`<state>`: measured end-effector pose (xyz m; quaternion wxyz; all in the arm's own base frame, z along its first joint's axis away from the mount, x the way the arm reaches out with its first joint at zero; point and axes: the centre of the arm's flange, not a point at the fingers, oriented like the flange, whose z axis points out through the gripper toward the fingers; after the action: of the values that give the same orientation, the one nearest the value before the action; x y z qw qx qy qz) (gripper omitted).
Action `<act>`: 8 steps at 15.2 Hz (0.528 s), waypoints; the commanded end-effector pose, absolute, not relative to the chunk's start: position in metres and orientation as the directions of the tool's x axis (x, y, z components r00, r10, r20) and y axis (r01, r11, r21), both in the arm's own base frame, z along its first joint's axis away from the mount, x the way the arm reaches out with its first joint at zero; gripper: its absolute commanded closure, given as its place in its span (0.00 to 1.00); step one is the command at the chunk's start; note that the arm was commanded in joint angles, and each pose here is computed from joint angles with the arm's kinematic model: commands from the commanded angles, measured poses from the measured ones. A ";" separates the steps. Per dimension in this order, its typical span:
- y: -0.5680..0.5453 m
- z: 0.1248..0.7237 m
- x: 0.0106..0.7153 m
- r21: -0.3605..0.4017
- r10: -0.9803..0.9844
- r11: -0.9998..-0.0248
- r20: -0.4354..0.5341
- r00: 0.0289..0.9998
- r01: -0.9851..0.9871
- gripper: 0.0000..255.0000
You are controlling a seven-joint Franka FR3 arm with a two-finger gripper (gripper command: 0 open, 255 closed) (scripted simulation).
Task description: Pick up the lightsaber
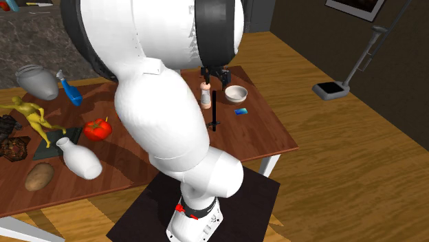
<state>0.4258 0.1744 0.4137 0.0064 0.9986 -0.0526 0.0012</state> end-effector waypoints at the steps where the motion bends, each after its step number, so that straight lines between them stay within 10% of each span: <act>1: 0.192 0.395 0.437 0.014 -0.103 -0.995 -0.002 0.995 -0.103 0.00; 8: 0.192 0.358 0.437 0.014 -0.103 -0.995 -0.002 0.995 -0.103 0.00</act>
<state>0.4361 0.1922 0.3630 0.0068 0.9986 -0.0518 -0.0015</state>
